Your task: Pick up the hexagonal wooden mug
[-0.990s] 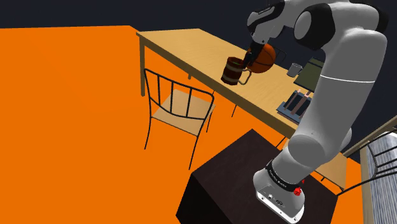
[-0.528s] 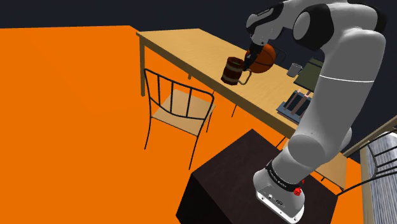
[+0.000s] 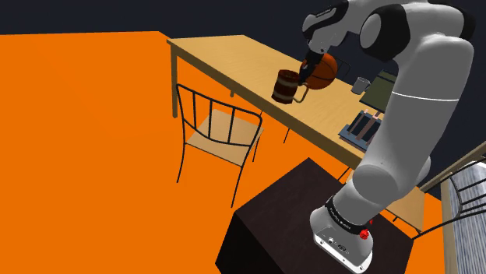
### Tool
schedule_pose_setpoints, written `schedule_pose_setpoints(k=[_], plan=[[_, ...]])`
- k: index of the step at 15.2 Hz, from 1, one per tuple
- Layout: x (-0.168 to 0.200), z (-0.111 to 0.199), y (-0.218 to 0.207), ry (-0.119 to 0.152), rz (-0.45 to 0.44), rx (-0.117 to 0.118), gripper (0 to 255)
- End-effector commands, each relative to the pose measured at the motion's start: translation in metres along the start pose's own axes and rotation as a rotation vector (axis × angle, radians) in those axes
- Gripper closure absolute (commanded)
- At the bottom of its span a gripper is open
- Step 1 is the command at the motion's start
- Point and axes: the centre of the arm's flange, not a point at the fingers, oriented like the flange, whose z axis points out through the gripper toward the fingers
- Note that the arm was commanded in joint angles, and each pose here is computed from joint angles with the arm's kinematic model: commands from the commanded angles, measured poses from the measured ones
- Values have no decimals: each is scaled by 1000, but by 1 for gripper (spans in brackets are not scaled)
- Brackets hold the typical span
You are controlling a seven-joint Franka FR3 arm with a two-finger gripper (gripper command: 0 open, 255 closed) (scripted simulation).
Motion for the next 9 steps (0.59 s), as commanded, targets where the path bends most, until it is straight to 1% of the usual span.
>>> schedule_pose_setpoints(k=[1,9], plan=[[0,-11,0,1,1,-1,255],[1,-53,0,1,1,-1,255]])
